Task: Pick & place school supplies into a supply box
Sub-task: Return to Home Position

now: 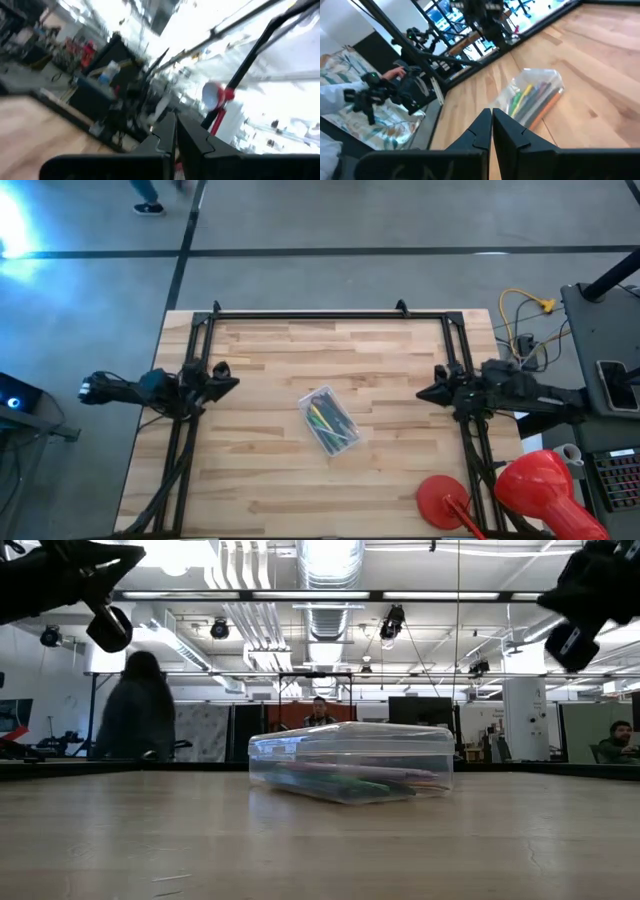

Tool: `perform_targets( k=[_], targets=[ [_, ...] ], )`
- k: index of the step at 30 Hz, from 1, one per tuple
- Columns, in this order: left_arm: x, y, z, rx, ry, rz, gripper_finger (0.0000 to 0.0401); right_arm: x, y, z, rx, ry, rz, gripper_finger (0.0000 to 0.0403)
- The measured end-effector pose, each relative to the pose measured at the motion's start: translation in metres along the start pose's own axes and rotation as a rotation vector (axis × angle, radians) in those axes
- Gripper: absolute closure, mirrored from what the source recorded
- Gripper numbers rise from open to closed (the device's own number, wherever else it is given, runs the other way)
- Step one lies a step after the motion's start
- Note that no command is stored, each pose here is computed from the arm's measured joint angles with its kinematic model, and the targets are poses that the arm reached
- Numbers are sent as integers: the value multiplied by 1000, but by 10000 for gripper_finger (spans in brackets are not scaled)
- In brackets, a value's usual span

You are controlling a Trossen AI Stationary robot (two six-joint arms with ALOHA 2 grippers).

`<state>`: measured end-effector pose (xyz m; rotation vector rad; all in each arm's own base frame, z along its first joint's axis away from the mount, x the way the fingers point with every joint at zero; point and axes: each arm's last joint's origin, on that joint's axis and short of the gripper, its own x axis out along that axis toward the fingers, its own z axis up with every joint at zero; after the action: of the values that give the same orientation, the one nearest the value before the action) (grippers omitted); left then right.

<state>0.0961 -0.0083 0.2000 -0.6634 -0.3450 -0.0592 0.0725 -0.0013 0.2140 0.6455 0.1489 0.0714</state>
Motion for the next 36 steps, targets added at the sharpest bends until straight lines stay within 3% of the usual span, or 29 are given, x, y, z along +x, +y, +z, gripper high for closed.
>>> perform_targets(
  k=[5,12,17,33,36],
  targets=[
    [-4,1,10,12,-101,8,401,21,-27,-29,7,23,-19,394],
    [-5,13,20,72,-196,126,401,28,-28,-28,-34,-127,79,394],
    [-6,16,22,88,-219,161,401,28,-30,-26,-39,-169,74,394],
    [-8,32,-7,93,90,310,401,28,-30,-28,-35,-151,72,394],
    [-8,30,-11,88,134,295,401,28,-29,-29,-35,-139,85,394]
  ],
)
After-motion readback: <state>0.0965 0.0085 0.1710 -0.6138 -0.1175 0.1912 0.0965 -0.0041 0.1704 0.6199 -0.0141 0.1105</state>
